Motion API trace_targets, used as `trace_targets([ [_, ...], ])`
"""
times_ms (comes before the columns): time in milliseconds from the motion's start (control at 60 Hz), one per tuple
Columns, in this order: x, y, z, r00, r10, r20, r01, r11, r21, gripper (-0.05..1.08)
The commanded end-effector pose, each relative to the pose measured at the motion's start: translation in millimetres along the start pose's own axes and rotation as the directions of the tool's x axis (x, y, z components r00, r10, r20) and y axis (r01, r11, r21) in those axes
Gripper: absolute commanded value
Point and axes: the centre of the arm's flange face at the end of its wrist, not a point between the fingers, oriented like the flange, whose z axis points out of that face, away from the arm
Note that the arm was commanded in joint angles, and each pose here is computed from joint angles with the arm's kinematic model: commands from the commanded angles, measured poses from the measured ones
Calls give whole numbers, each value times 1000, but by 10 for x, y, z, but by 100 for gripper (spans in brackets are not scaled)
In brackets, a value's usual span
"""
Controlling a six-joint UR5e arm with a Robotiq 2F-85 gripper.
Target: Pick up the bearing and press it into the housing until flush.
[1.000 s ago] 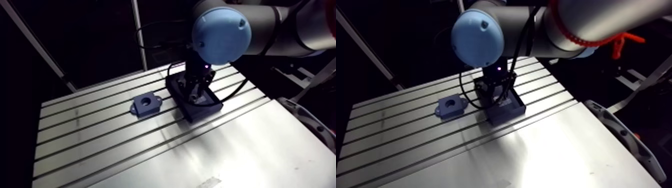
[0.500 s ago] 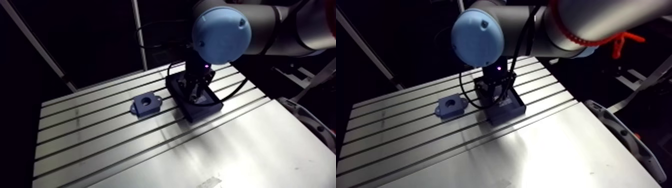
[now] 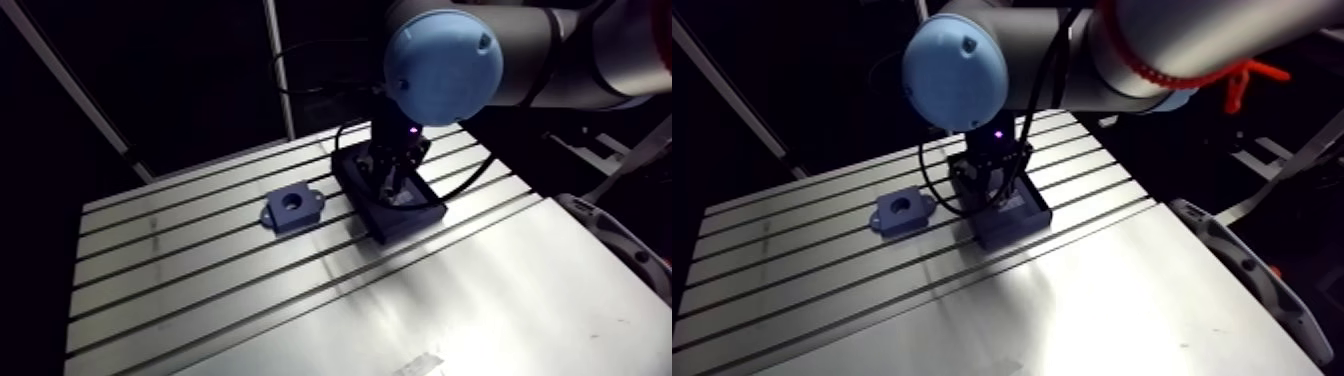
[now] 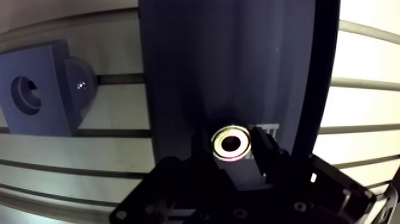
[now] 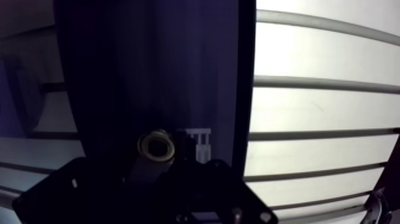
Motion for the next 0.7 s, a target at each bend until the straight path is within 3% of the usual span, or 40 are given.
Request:
trace_targets([
  [17, 11, 13, 1, 1000, 0, 0, 0, 1000, -2, 53],
  [500, 33, 23, -57, 1000, 1, -13, -1, 1000, -4, 56],
  [700, 69, 45, -228, 999, 0, -41, -1, 1000, -13, 59],
])
